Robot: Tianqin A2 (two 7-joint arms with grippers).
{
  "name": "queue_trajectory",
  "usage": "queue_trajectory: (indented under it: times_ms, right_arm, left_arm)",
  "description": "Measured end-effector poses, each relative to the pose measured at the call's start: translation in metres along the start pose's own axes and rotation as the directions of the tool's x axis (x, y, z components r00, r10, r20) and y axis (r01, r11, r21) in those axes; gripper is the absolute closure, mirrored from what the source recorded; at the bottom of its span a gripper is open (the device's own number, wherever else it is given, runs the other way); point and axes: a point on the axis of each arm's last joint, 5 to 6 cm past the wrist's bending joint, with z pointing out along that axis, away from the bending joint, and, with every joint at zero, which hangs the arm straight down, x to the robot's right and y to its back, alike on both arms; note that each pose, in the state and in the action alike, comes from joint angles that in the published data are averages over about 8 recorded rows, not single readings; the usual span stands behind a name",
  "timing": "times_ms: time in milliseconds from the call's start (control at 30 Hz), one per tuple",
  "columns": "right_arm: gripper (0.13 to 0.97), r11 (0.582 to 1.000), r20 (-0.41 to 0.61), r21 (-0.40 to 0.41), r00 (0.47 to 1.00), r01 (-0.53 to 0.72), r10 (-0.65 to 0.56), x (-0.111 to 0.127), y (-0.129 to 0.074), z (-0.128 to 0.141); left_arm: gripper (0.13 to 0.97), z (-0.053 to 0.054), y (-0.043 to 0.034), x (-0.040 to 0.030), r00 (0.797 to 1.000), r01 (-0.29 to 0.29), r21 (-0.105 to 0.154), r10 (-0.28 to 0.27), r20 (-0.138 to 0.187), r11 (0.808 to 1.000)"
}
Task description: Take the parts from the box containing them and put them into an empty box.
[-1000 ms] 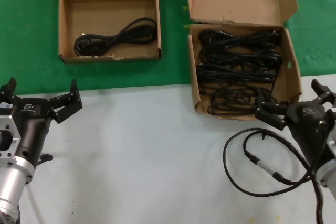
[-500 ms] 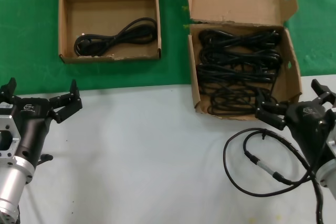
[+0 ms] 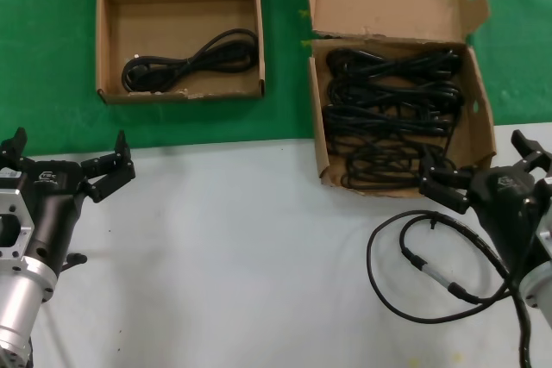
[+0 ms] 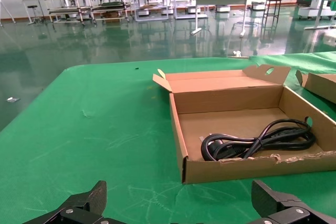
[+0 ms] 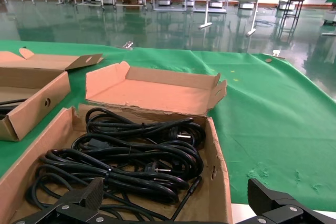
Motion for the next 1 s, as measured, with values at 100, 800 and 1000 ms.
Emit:
queue_trajectory:
  times_ms: [100,800,1000]
  right_arm:
    - [0.13,1.0,0.0,0.0,1.0,0.0,0.0,0.0,0.0,0.0]
    - [0.13,1.0,0.0,0.0,1.0,0.0,0.0,0.0,0.0,0.0]
    - [0.13,1.0,0.0,0.0,1.0,0.0,0.0,0.0,0.0,0.0]
  left_arm:
    - [0.132,0.0,0.0,0.0,1.0,0.0,0.0,0.0,0.0,1.0]
    - [0.132,0.0,0.0,0.0,1.0,0.0,0.0,0.0,0.0,1.0]
    - [0.132,0.0,0.0,0.0,1.0,0.0,0.0,0.0,0.0,1.0]
